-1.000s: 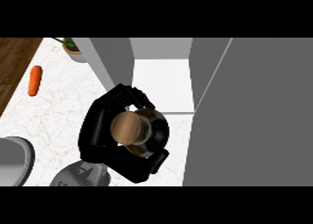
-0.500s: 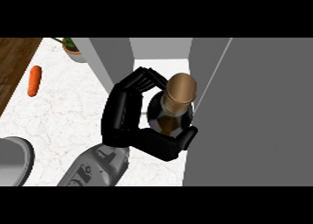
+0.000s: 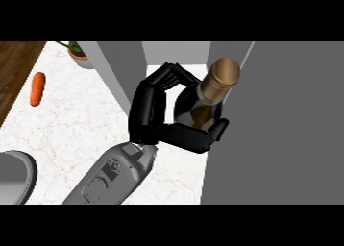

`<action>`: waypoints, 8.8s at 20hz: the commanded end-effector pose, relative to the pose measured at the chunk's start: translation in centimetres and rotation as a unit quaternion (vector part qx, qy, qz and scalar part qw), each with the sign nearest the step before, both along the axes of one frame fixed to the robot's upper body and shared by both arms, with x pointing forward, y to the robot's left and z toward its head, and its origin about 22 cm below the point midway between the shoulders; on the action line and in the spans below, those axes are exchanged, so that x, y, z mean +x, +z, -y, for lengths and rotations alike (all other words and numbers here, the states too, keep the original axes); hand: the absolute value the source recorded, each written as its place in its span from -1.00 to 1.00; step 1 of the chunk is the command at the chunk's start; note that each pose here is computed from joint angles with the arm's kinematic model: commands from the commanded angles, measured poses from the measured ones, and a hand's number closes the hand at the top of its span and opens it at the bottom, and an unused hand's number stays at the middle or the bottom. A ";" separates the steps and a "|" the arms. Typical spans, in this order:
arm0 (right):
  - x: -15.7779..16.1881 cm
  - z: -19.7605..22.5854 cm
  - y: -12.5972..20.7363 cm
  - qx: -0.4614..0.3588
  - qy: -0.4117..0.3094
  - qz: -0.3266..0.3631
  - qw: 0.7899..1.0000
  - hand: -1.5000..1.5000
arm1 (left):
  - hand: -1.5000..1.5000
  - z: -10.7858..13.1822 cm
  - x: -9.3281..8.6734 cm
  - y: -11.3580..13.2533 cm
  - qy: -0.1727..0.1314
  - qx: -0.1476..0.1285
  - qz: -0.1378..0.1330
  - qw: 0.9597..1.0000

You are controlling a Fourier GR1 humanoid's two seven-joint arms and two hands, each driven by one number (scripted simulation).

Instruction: Pick up the wine, place it into the cabinet and close the cabinet

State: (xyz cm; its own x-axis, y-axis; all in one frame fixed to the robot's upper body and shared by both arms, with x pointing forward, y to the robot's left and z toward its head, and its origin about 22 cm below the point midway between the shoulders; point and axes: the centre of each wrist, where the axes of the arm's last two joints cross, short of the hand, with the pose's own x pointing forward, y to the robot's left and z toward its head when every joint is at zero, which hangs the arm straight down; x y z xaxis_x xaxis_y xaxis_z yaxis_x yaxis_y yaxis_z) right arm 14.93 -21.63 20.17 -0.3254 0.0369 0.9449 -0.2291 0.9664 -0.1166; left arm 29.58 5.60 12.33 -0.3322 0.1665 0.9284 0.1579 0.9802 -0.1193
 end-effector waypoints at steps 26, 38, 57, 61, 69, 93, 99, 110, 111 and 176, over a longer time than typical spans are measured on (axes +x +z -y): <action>-1.9 0.7 0.9 0.026 0.009 0.023 0.999 -1.00 | 1.00 -1.8 2.9 -8.0 0.070 0.035 -0.002 0.997; -1.9 -0.8 0.7 0.023 0.019 0.021 0.999 -1.00 | 1.00 -4.3 6.3 -9.1 0.093 0.033 -0.022 0.995; -1.7 0.1 0.3 0.031 0.030 0.013 0.999 -1.00 | 1.00 -3.9 11.6 -9.0 0.118 0.061 -0.034 0.991; -1.4 0.1 0.1 0.032 0.029 0.022 0.999 -1.00 | 1.00 -4.4 12.8 -8.4 0.129 0.066 -0.001 0.989; -1.9 0.2 -0.1 0.040 0.045 0.023 0.998 -1.00 | 1.00 -3.4 13.3 -7.6 0.152 0.074 0.005 0.986; -0.3 -0.9 0.3 0.036 0.056 0.028 0.997 -1.00 | 1.00 -5.0 13.2 -10.0 0.180 0.020 -0.053 0.982; -0.5 -0.6 0.2 0.034 0.048 0.024 0.998 -1.00 | -1.00 -6.3 14.2 -8.6 0.189 0.050 -0.061 0.979; 0.0 -1.2 -0.4 0.025 0.058 0.031 0.998 -1.00 | -1.00 -7.3 13.3 -10.7 0.211 0.110 -0.057 0.970; -0.3 -0.6 -0.3 0.020 0.052 0.032 0.998 -1.00 | -1.00 -6.6 12.5 -11.8 0.203 0.104 -0.055 0.972; -1.6 -0.7 1.5 0.024 0.018 0.014 0.999 -1.00 | -1.00 1.1 -3.8 -13.2 0.060 -0.044 -0.016 0.997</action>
